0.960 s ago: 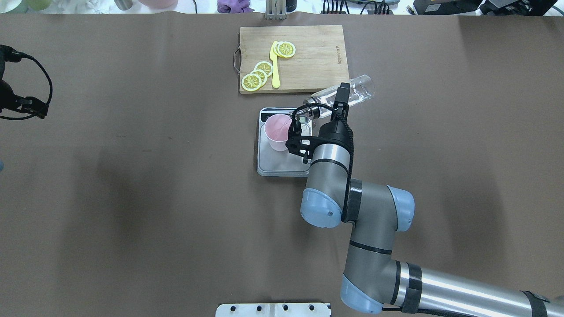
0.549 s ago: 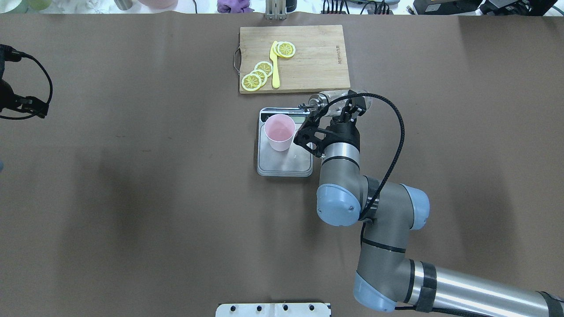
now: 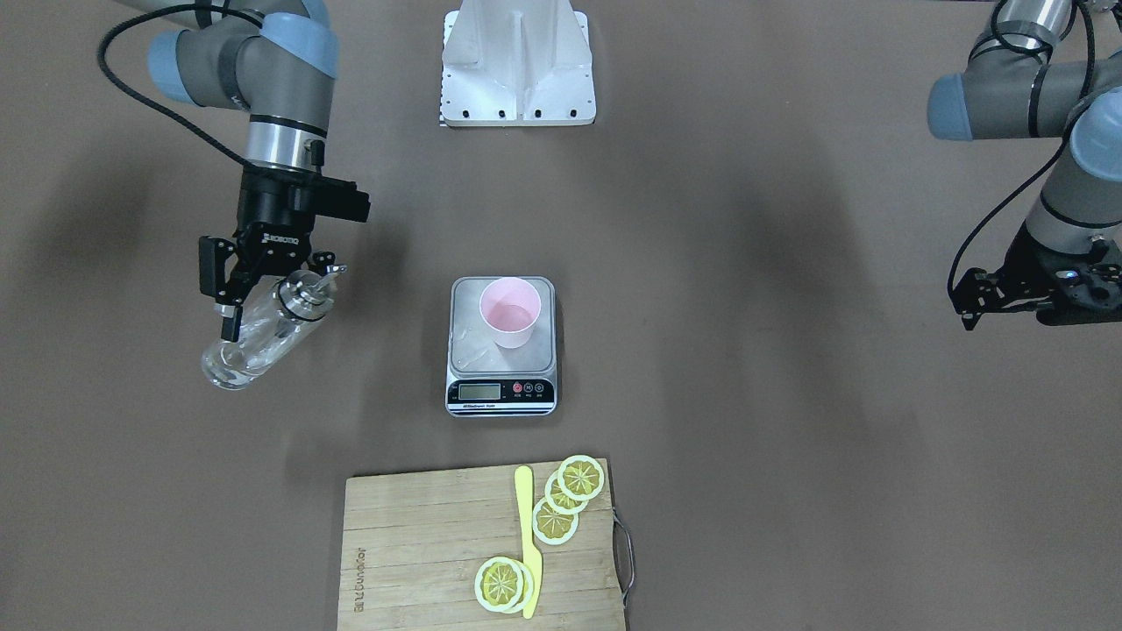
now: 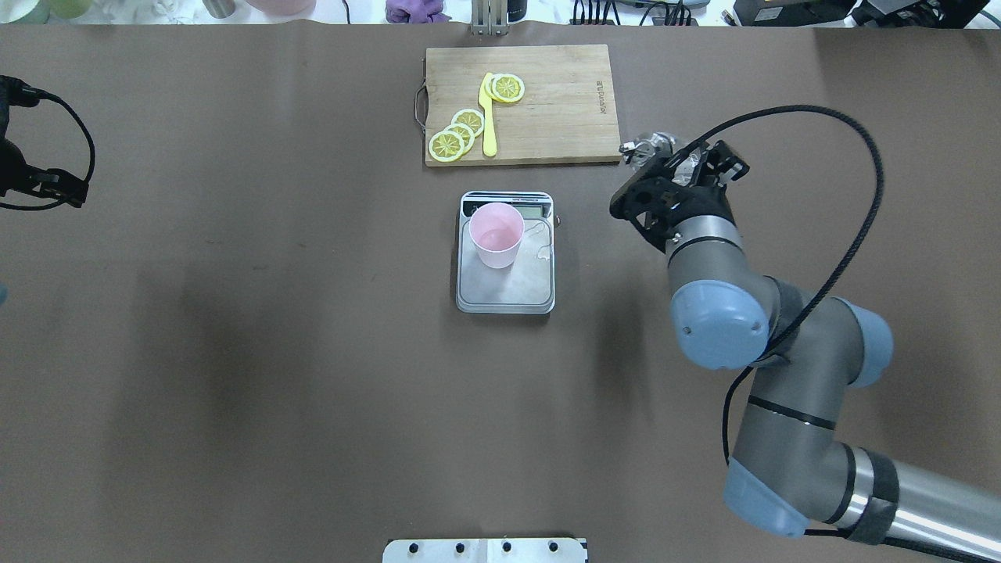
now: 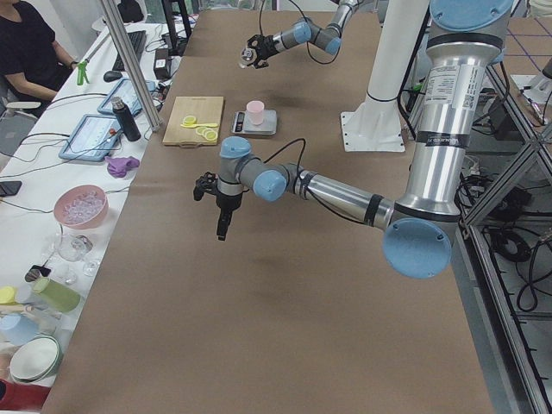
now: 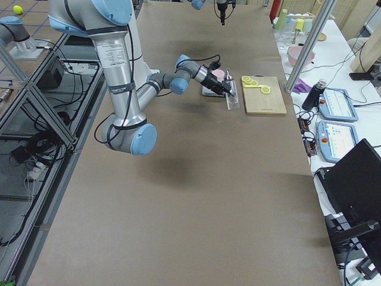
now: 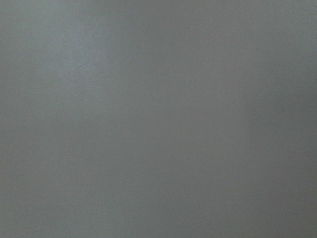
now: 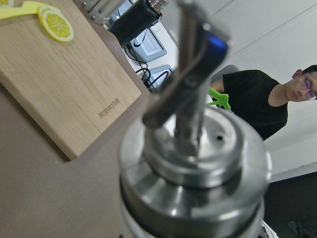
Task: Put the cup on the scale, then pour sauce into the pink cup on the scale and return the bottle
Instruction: 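Turn the bottle upright and carry it back toward its spot with the right gripper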
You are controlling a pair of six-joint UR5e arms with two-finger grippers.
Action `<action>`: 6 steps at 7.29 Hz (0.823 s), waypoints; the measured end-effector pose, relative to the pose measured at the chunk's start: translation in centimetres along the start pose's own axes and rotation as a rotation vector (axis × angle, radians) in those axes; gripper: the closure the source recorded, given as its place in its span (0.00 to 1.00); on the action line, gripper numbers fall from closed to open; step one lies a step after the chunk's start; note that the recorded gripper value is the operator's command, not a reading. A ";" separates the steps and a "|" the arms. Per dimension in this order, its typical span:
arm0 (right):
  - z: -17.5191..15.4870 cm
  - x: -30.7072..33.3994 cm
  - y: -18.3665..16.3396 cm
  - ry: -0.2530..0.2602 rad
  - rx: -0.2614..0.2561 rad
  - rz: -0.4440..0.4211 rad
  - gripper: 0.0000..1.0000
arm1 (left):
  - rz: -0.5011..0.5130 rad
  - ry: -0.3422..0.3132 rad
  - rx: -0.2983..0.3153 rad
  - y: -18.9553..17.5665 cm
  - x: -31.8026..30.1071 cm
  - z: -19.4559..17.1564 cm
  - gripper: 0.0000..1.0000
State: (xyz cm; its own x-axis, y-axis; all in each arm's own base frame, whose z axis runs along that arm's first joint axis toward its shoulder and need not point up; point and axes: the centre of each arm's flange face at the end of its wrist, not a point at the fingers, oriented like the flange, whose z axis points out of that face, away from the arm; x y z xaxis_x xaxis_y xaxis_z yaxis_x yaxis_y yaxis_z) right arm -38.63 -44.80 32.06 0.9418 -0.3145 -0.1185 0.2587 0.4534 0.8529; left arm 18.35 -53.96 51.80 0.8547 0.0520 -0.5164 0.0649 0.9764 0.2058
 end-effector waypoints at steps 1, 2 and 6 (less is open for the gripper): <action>0.8 2.8 1.3 -0.038 -0.024 0.048 1.00 | 0.001 0.002 0.003 0.0 0.1 -0.1 0.02; 1.7 5.1 3.0 -0.078 -0.045 0.104 1.00 | 0.001 0.004 0.006 0.0 0.2 -0.4 0.02; 4.1 12.7 8.1 -0.233 -0.119 0.444 1.00 | 0.007 0.013 0.023 0.0 0.5 -1.4 0.02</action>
State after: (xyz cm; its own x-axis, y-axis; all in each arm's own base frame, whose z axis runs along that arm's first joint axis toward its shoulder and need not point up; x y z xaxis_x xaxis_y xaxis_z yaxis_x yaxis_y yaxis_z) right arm -25.49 -48.51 39.50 0.8972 -0.2417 0.3696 -0.1194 0.6730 0.7299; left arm 18.05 -53.66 50.42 0.8485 0.0613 -0.5257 0.0714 0.9709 0.2285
